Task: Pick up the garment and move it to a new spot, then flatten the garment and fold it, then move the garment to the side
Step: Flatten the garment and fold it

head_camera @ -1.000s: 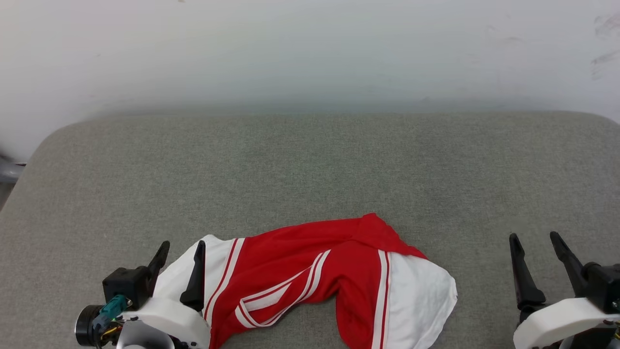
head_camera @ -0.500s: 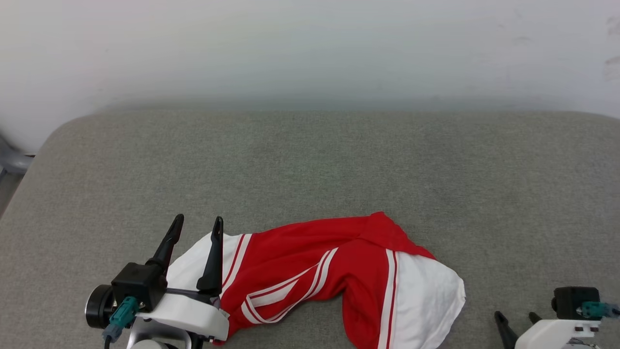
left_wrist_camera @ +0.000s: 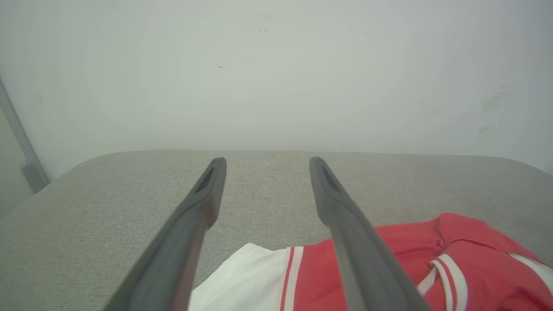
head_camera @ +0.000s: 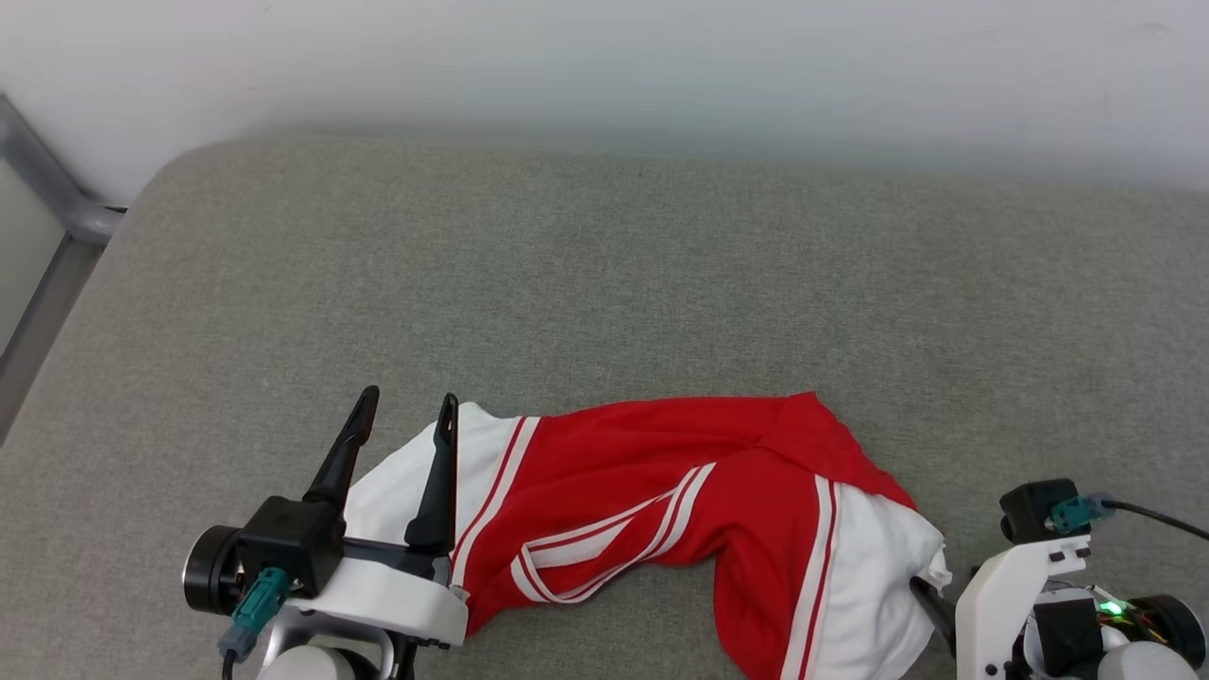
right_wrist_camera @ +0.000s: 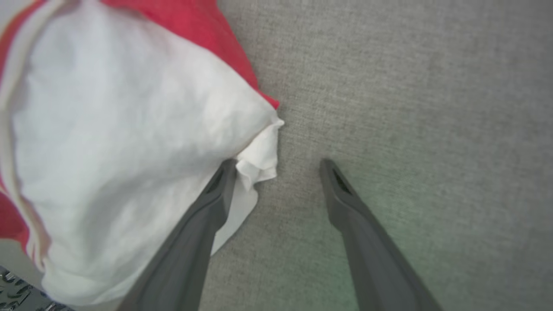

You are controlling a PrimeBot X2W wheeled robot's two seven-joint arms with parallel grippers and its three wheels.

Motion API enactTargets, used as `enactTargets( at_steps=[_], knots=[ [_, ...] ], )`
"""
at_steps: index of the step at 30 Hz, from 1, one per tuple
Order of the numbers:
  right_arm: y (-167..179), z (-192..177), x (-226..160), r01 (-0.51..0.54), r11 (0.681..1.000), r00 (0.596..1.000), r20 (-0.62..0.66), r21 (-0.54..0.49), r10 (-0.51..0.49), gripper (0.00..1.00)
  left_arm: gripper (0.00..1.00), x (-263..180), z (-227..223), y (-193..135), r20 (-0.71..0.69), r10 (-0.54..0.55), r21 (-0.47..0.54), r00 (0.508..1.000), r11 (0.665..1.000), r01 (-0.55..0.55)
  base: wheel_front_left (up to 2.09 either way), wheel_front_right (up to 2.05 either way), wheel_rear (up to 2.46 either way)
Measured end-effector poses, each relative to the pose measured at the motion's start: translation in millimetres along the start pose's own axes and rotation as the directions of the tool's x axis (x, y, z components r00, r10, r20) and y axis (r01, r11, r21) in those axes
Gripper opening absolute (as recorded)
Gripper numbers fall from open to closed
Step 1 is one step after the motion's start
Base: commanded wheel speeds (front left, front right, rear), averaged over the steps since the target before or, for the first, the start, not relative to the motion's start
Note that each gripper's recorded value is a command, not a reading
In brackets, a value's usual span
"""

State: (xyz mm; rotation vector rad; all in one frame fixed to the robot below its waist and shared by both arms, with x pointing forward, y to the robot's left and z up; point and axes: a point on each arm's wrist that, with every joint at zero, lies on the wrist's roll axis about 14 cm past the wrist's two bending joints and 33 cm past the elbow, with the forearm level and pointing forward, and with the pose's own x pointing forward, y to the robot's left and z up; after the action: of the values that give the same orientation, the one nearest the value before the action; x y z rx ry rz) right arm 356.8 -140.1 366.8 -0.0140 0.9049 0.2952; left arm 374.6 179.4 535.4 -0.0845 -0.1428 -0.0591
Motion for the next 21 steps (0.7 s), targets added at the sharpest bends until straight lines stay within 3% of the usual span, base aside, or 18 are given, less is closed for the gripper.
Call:
enactTargets(
  at_steps=[1, 2, 3, 4, 5, 9, 13, 21],
  knots=[
    [1, -3, 3, -0.005, 1.0, 1.0, -0.023, -0.003, 0.005, 1.0, 1.0, 0, -1, 1, -0.003, 0.004, 0.002, 1.0, 1.0, -0.004, 0.0, 0.0, 0.0],
    [1, -5, 5, -0.012, 1.0, 0.999, -0.042, 0.005, 0.012, 0.76, 1.0, 0, -2, 2, -0.006, 0.007, 0.003, 1.0, 1.0, -0.007, 0.0, 0.0, 0.0],
    [1, -5, 5, -0.012, 1.0, 0.999, -0.042, 0.005, 0.012, 0.44, 1.0, 0, -2, 2, -0.006, 0.007, 0.003, 1.0, 1.0, -0.007, 0.0, 0.0, 0.0],
    [0, -9, 8, -0.014, 1.0, 0.997, -0.073, 0.0, 0.014, 0.18, 1.0, 0, -5, 4, -0.013, 0.012, 0.005, 1.0, 1.0, -0.012, 0.0, 0.0, 0.0],
    [0, -9, 8, -0.014, 1.0, 0.997, -0.073, 0.0, 0.014, 0.0, 1.0, 0, -5, 4, -0.013, 0.012, 0.005, 1.0, 1.0, -0.012, 0.0, 0.0, 0.0],
    [2, -8, 8, -0.024, 1.0, 0.997, -0.073, 0.011, 0.025, 0.0, 1.0, 1, -8, 5, -0.02, 0.012, 0.011, 1.0, 1.0, -0.012, 0.0, 0.0, 0.0],
    [-3, 12, -2, -0.007, 1.0, 1.0, 0.014, 0.003, 0.007, 0.0, 1.0, 1, -10, 4, -0.023, 0.005, 0.017, 1.0, 1.0, -0.004, 0.0, 0.0, 0.0],
    [-55, 76, -57, 0.167, 0.986, 0.949, 0.271, 0.012, -0.164, 0.0, 1.0, 1, -15, -5, -0.038, -0.028, 0.014, 0.999, 1.0, 0.028, 0.0, 0.0, 0.0]
  ],
)
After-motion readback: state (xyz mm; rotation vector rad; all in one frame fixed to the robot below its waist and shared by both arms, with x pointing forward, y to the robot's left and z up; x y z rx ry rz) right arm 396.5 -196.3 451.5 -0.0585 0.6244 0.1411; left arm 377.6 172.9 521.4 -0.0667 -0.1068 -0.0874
